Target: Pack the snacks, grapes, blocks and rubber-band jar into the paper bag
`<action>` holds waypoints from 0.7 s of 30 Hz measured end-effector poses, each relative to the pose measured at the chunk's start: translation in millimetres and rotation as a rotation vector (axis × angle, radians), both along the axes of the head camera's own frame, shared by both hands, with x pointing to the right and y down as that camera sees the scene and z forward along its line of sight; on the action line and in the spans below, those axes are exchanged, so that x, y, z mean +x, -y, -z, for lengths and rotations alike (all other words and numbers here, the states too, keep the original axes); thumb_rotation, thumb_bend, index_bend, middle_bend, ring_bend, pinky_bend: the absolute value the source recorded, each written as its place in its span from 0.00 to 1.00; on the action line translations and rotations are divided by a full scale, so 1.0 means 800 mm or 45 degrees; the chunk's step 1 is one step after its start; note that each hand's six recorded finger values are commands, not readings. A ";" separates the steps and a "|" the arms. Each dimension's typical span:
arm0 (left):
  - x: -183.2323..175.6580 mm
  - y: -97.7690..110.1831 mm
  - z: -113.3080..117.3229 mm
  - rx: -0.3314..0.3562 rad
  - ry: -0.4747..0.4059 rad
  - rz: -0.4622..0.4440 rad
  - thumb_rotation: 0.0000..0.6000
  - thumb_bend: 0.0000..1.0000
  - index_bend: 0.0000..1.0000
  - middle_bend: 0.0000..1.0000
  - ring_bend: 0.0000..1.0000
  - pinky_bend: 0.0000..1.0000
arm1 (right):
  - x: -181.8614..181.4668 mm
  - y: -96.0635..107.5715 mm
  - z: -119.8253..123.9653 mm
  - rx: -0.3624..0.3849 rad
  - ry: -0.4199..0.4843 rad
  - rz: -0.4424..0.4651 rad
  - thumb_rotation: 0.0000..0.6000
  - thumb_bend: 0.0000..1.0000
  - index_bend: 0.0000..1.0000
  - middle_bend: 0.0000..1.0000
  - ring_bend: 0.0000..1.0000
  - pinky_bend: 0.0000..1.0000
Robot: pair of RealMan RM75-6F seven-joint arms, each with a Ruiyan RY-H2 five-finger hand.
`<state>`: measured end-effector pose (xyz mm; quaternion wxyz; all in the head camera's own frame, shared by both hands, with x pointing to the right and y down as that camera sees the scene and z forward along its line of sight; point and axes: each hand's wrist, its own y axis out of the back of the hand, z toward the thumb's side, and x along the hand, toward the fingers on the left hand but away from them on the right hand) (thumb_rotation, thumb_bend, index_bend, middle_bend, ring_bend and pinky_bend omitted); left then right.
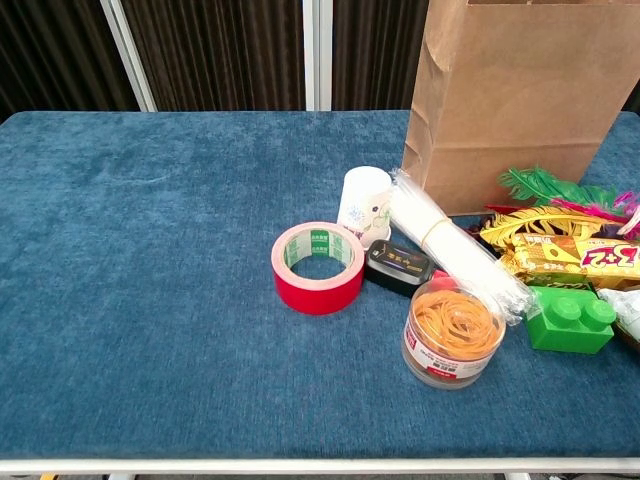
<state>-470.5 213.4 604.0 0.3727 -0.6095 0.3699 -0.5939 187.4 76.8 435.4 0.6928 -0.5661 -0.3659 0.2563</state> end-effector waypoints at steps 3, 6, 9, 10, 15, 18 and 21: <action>0.002 -0.002 0.001 -0.001 -0.005 -0.007 1.00 0.11 0.12 0.13 0.02 0.21 | 0.036 -0.042 -0.037 -0.154 -0.140 -0.030 1.00 0.00 0.37 0.39 0.72 0.78; 0.005 0.000 0.002 0.004 -0.012 -0.011 1.00 0.11 0.12 0.13 0.02 0.21 | 0.078 -0.072 -0.074 -0.351 -0.280 -0.136 1.00 0.02 0.37 0.39 0.72 0.79; 0.005 0.001 0.001 -0.001 -0.013 -0.009 1.00 0.11 0.12 0.13 0.02 0.21 | 0.112 -0.079 -0.101 -0.489 -0.376 -0.254 1.00 0.07 0.37 0.40 0.74 0.80; 0.005 0.000 0.000 -0.004 -0.013 -0.009 1.00 0.11 0.12 0.13 0.02 0.21 | 0.123 -0.080 -0.109 -0.526 -0.402 -0.293 1.00 0.08 0.37 0.40 0.75 0.80; 0.006 -0.003 -0.005 -0.020 -0.014 -0.010 1.00 0.11 0.12 0.13 0.02 0.21 | 0.183 -0.081 -0.155 -0.701 -0.518 -0.493 1.00 0.16 0.37 0.40 0.78 0.81; 0.005 -0.005 -0.006 -0.022 -0.013 -0.011 1.00 0.11 0.12 0.13 0.02 0.21 | 0.211 -0.078 -0.179 -0.798 -0.540 -0.600 1.00 0.18 0.37 0.40 0.80 0.81; 0.003 -0.005 -0.007 -0.024 -0.012 -0.009 1.00 0.11 0.12 0.13 0.02 0.21 | 0.240 -0.074 -0.203 -0.878 -0.546 -0.707 1.00 0.18 0.37 0.40 0.81 0.82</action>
